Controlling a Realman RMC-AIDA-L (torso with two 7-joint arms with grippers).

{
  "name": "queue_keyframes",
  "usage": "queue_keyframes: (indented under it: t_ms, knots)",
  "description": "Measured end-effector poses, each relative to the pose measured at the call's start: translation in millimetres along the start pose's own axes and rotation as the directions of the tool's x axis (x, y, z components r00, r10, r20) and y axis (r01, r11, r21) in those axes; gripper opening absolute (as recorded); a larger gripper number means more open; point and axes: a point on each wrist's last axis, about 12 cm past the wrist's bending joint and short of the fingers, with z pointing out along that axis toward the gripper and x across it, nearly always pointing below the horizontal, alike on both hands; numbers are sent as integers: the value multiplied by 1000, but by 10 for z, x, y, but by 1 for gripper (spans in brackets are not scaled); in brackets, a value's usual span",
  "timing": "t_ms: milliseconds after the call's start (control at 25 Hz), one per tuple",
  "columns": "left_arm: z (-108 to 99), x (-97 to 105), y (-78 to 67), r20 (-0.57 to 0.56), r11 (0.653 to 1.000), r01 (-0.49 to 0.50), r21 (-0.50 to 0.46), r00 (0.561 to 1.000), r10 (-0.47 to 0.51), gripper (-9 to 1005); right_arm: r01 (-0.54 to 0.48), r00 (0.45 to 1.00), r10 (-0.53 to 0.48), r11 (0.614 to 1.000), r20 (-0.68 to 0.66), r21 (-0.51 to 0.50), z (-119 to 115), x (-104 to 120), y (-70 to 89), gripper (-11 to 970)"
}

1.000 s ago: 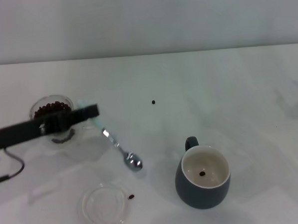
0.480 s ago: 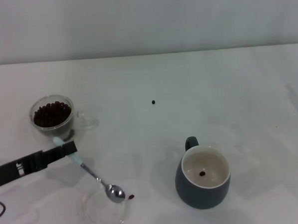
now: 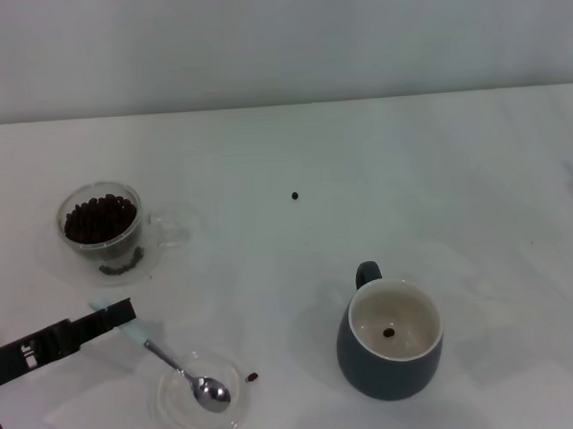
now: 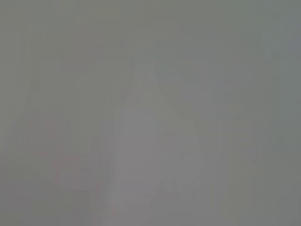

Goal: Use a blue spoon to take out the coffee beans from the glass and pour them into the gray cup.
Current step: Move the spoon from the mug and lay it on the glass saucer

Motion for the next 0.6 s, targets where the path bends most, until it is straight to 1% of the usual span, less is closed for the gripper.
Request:
queue_keyframes:
  t_ms: [400,600]
  knots:
    - [-112,51,84,31,999,36,-33,999,-35,136,-1,1000,1,1000,0,4,-40,-7,-6,624]
    - [-88,77,100,21,998,47,-37,999,-46,136,-3,1000,3,1000,2,-1,-50,-10,2,624]
